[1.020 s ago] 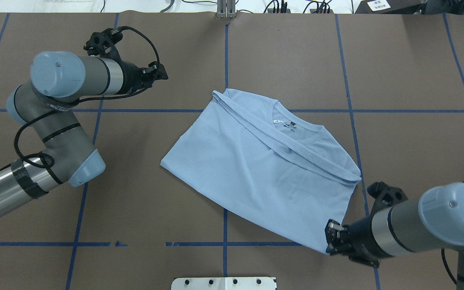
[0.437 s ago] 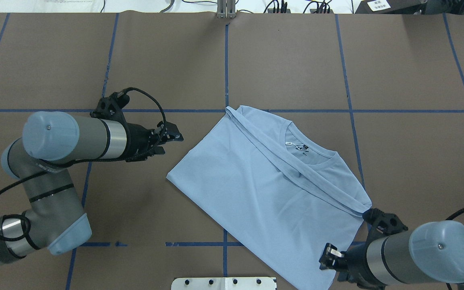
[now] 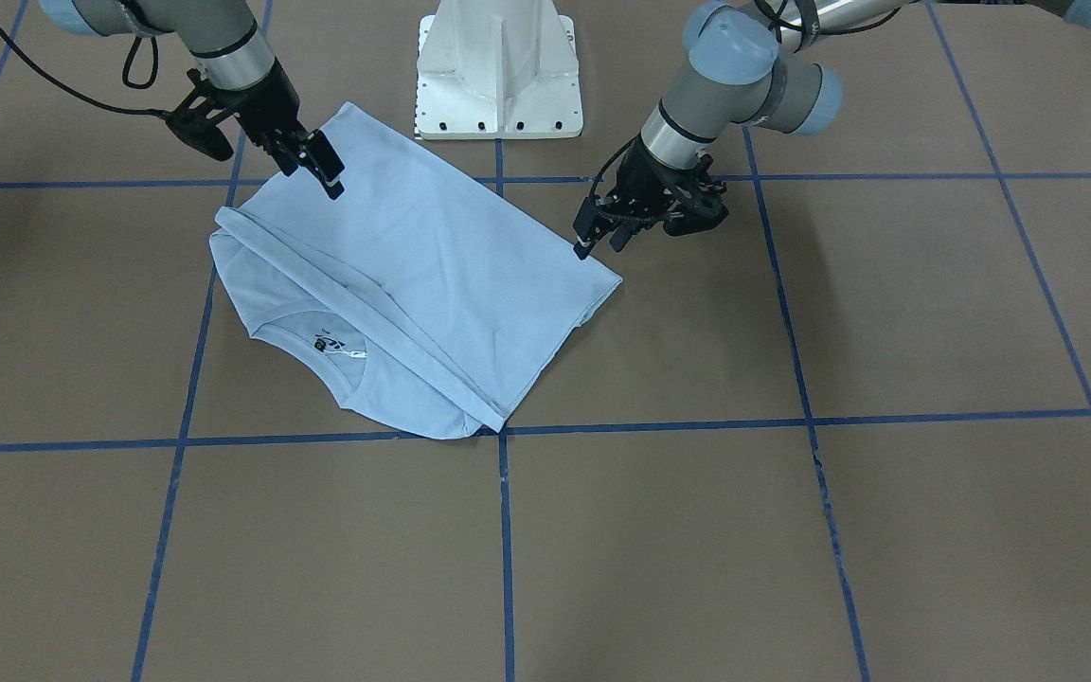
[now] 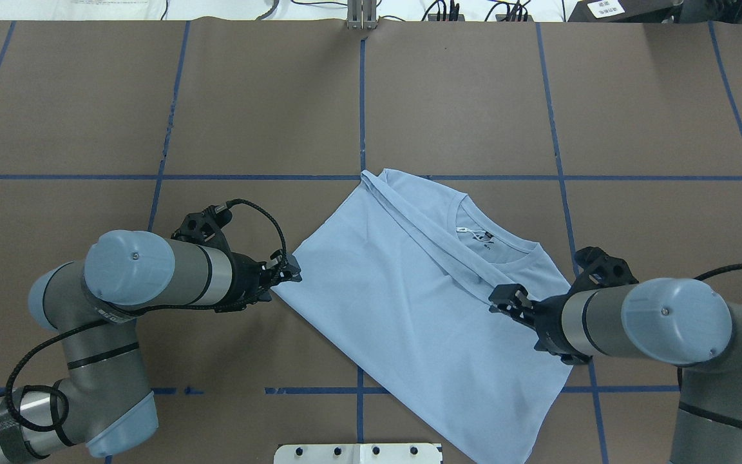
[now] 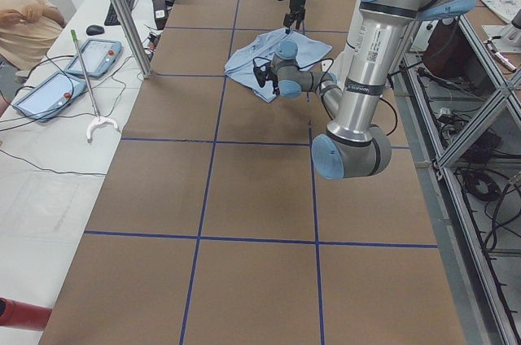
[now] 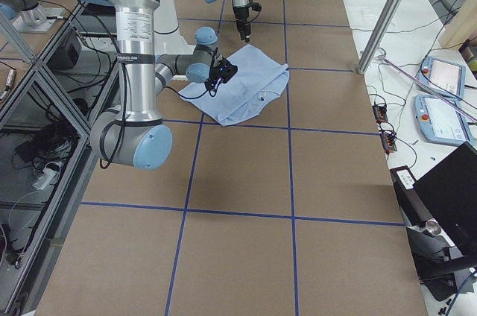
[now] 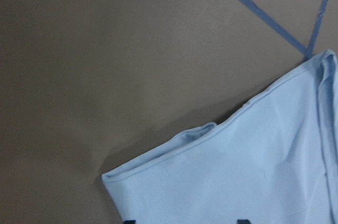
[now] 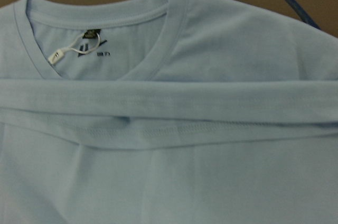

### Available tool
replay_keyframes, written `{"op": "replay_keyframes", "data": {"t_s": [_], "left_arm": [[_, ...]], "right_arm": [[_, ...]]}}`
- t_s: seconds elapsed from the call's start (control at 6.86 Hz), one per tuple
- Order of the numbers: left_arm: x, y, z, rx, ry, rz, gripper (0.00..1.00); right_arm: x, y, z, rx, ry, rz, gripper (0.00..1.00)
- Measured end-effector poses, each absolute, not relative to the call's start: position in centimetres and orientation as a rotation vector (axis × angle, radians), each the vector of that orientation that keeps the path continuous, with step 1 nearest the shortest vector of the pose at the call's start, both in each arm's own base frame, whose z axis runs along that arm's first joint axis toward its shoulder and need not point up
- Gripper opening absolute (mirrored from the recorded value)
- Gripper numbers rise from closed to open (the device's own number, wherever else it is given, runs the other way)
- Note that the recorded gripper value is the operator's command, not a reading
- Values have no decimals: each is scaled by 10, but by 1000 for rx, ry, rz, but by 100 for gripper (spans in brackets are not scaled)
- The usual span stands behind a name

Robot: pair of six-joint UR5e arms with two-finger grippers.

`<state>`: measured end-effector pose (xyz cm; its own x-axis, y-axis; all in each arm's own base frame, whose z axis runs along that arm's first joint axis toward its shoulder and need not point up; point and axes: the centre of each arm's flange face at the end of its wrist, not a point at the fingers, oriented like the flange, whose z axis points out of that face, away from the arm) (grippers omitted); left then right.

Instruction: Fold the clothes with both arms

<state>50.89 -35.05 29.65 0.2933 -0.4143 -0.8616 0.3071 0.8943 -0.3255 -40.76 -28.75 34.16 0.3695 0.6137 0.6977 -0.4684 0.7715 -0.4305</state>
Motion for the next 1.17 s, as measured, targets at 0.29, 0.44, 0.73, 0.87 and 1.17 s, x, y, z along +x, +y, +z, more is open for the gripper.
{"op": "replay_keyframes", "data": {"t_s": [0.29, 0.44, 0.73, 0.87, 1.17], "left_arm": [[522, -350, 303, -102, 1152, -484, 60], [528, -354, 309, -87, 1137, -492, 57], [534, -360, 318, -62, 1115, -505, 4], [535, -362, 321, -58, 1110, -510, 0], [527, -372, 321, -40, 1109, -520, 0]], "right_arm": [[-408, -305, 342, -142, -971, 716, 100], [-408, -307, 345, -140, -967, 718, 100], [-410, -308, 347, -138, -964, 719, 100], [-410, -308, 346, -138, -965, 719, 100], [-410, -309, 346, -138, -967, 718, 100]]}}
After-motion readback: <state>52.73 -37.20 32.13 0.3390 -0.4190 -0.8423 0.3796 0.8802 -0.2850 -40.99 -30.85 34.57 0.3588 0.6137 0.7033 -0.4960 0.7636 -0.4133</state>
